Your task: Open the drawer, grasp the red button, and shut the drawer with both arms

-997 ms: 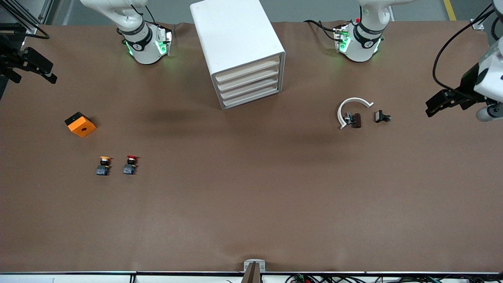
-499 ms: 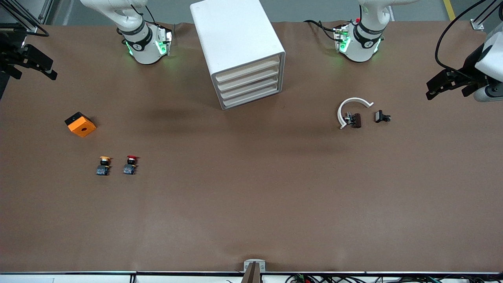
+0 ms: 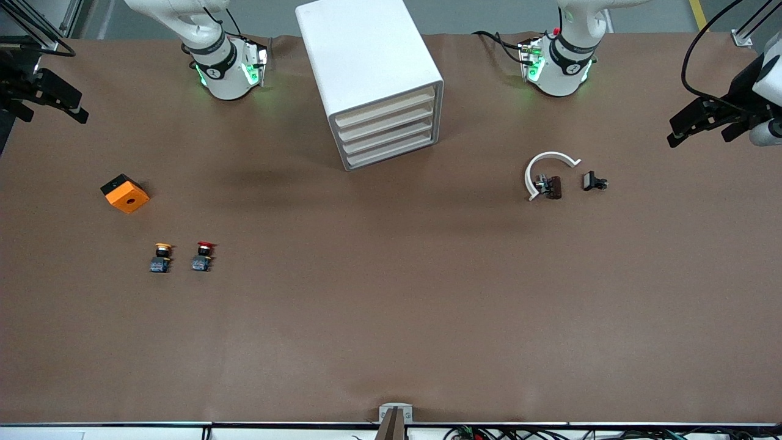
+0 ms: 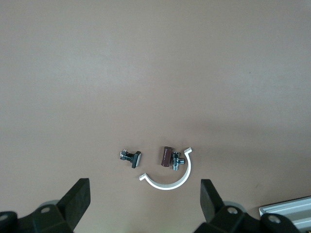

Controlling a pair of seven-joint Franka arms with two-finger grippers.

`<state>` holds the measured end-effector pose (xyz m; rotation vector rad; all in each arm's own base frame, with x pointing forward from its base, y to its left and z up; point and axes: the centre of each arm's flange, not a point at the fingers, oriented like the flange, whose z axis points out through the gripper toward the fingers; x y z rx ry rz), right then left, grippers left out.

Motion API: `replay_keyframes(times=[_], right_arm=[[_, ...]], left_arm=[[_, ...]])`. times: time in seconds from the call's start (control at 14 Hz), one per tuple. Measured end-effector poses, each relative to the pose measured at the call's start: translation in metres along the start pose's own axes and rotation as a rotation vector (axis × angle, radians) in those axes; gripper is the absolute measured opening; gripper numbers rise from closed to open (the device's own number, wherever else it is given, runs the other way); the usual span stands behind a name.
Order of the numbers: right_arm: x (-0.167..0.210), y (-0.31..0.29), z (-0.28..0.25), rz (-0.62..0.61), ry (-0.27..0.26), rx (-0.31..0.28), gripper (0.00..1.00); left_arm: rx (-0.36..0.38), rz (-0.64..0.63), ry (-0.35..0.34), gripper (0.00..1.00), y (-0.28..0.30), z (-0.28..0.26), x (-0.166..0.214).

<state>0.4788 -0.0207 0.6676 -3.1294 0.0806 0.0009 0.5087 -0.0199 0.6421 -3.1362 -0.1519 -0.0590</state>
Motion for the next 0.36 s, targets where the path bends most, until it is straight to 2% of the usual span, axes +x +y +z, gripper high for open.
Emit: replay_keyframes(times=[0.36], right_arm=[[-0.0007, 0.0005, -0.0042, 0.001, 0.005, 0.000, 1.00]], left_arm=[[0.019, -0.007, 0.008, 1.00, -0.0059, -0.0025, 0.0025]])
